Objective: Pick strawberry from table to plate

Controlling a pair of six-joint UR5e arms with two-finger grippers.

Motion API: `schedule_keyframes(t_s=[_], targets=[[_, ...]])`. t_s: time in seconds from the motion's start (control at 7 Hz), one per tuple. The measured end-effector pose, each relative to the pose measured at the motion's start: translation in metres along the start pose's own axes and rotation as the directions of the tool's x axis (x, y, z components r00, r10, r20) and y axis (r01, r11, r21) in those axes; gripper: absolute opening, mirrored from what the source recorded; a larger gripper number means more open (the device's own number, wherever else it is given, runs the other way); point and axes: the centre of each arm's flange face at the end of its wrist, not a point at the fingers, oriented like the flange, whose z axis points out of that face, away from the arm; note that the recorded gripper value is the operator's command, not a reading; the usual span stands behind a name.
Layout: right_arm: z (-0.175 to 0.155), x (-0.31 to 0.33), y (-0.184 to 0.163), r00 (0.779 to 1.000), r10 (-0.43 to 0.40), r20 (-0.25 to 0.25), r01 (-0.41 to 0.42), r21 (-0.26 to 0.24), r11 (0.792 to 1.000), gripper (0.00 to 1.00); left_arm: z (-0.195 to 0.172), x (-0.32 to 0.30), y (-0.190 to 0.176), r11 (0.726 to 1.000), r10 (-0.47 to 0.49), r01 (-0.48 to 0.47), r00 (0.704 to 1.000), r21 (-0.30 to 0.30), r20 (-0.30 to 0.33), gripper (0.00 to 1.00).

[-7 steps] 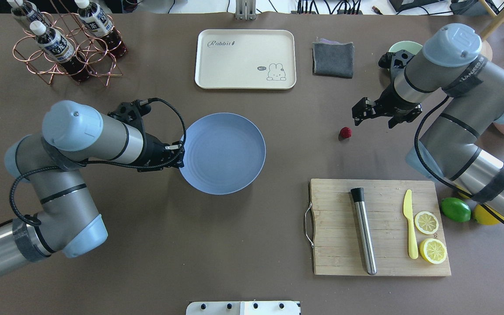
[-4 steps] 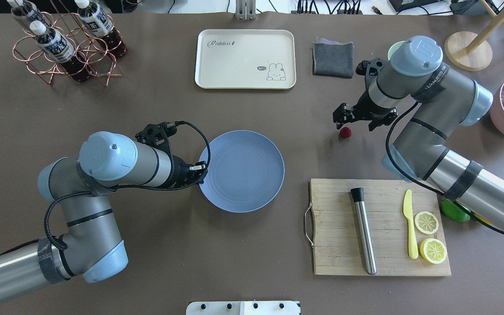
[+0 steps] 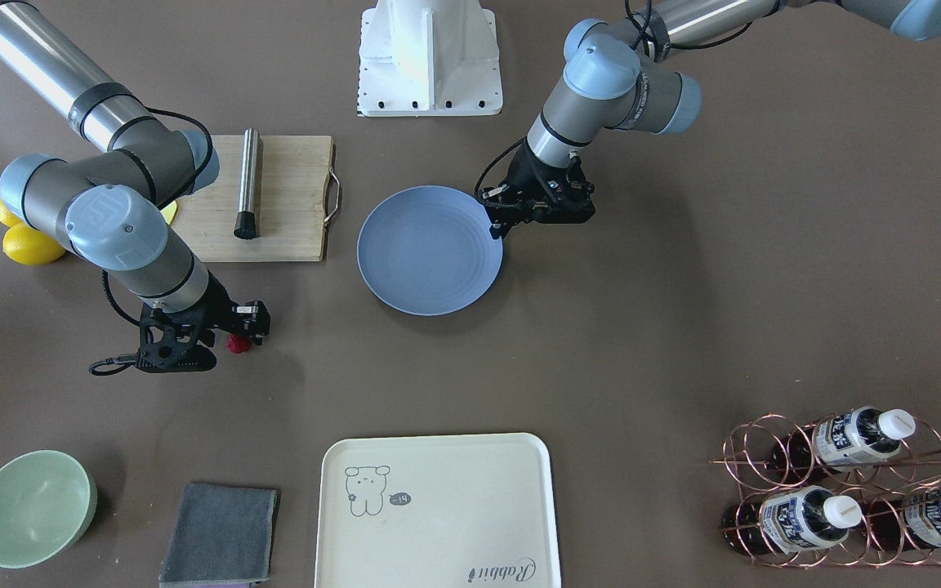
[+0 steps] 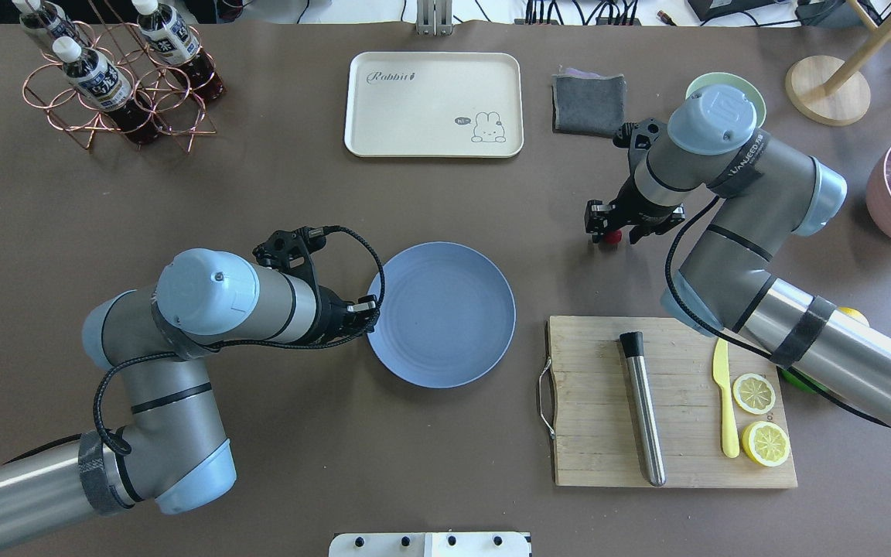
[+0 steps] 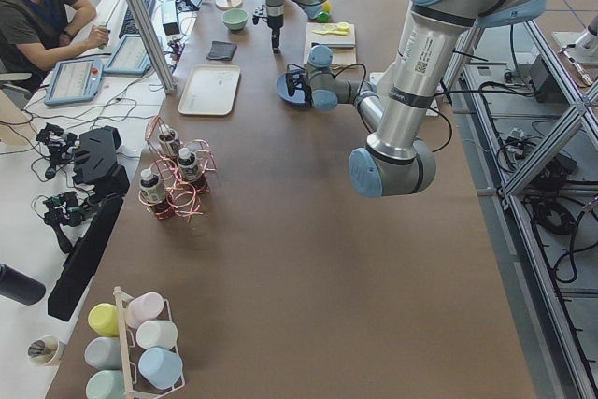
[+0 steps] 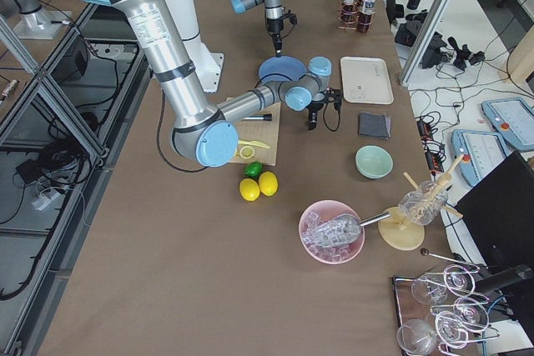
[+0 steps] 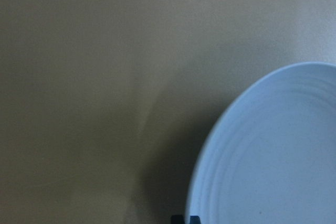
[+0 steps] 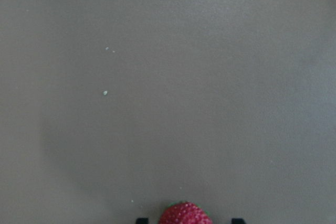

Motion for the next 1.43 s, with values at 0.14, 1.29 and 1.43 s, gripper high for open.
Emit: schedule_keyframes(t_s=[0.14, 1.29, 1.43], targets=[[-0.001, 0.0, -0.001, 1.0, -0.001, 0.002, 0.001, 0.003, 1.0, 0.0, 0.0, 0.001, 0.002, 1.0, 0.002, -0.002, 1.0, -0.001, -0.001, 0.72], [-0.061, -0.186, 0.06, 0.977, 0.091, 0.19, -0.104, 0.059, 0.993, 0.0, -0.111, -0.102, -0.171, 0.986, 0.154, -0.164, 0.964, 0.028, 0.215, 0.8], [-0.049, -0.21, 0.083, 0.978, 0.091, 0.189, -0.104, 0.062, 0.993, 0.0, -0.123, -0.135, -0.19, 0.978, 0.196, -0.208, 0.947, 0.022, 0.253, 0.81]])
